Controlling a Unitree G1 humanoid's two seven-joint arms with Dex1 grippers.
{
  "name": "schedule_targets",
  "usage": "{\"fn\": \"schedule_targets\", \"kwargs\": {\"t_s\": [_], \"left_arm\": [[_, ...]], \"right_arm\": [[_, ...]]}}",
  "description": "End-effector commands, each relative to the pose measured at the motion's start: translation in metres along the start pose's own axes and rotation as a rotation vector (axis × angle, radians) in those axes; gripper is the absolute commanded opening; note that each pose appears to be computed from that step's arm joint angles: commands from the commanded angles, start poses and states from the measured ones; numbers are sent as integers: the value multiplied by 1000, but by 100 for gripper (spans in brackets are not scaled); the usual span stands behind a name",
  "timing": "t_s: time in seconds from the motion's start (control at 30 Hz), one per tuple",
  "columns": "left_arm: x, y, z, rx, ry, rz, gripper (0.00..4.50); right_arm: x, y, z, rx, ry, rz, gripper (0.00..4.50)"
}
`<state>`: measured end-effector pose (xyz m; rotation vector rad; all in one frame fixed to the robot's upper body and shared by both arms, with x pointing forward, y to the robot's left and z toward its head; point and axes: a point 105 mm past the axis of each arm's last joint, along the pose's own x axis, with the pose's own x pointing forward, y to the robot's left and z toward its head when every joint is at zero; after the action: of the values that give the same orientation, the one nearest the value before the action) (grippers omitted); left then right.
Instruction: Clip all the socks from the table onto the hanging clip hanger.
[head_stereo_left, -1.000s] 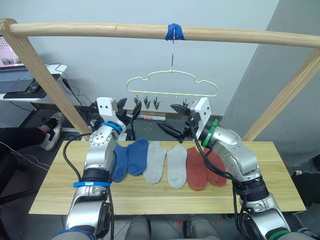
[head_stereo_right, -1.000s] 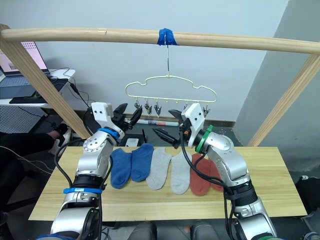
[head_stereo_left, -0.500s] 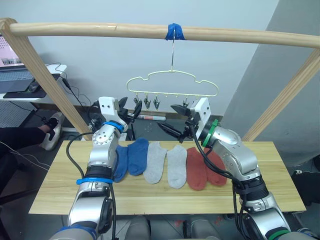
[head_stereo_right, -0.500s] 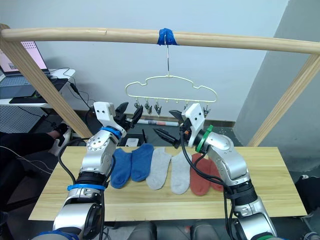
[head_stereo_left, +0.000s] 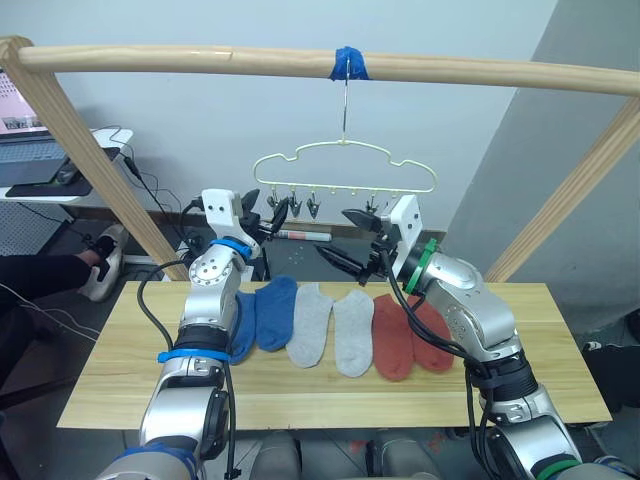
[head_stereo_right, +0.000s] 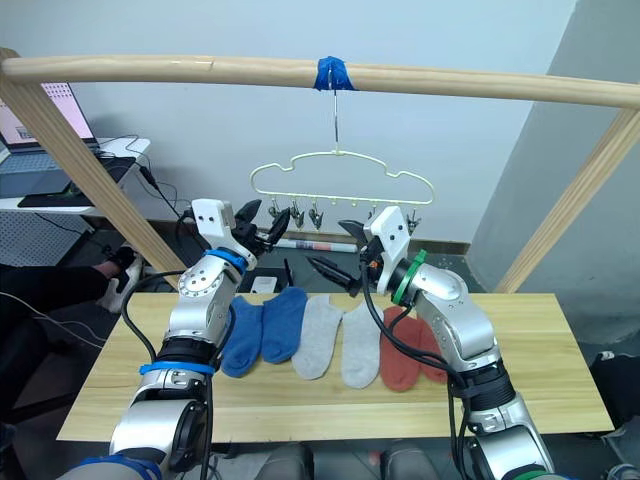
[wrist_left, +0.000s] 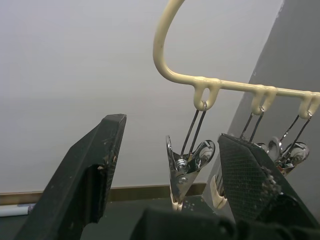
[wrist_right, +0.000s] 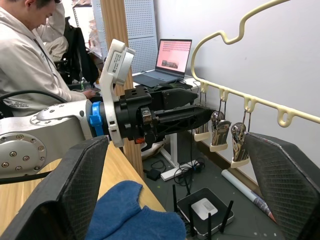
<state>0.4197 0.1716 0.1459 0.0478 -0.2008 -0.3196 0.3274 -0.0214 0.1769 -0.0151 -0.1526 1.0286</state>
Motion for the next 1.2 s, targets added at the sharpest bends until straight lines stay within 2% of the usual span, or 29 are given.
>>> {"fn": "schedule_targets", "kwargs": {"t_s": [0.03, 0.07, 0.17, 0.4, 0.53, 0.67, 0.77, 0.87, 1.07, 1.2], "left_arm": [[7, -2, 18, 26, -64, -11, 329], [7, -3, 18, 25, -66, -14, 329], [6, -4, 18, 29, -71, -26, 274], [9, -7, 25, 26, -99, -36, 71], [8, -6, 27, 34, -105, -36, 10], [6, -3, 26, 50, -99, -24, 1], [3, -1, 25, 65, -80, -22, 1], [-1, 0, 23, 56, -55, -40, 1], [-10, 3, 29, 12, -2, -85, 1], [-15, 3, 33, 4, 24, -110, 1]], "right_arm": [[1, -1, 19, -42, -55, 8, 450], [0, -1, 19, -42, -55, 8, 450], [0, 0, 19, -42, -53, 11, 450], [-1, 1, 18, -35, -51, 13, 450], [-1, 0, 18, -30, -50, 9, 450], [-4, -3, 12, -30, -30, -6, 450], [-19, -15, -12, -49, 72, -82, 450], [-47, -33, -43, -49, 214, -194, 450], [-124, -74, -101, -34, 471, -463, 450], [-151, -90, -134, 6, 597, -553, 450]]}}
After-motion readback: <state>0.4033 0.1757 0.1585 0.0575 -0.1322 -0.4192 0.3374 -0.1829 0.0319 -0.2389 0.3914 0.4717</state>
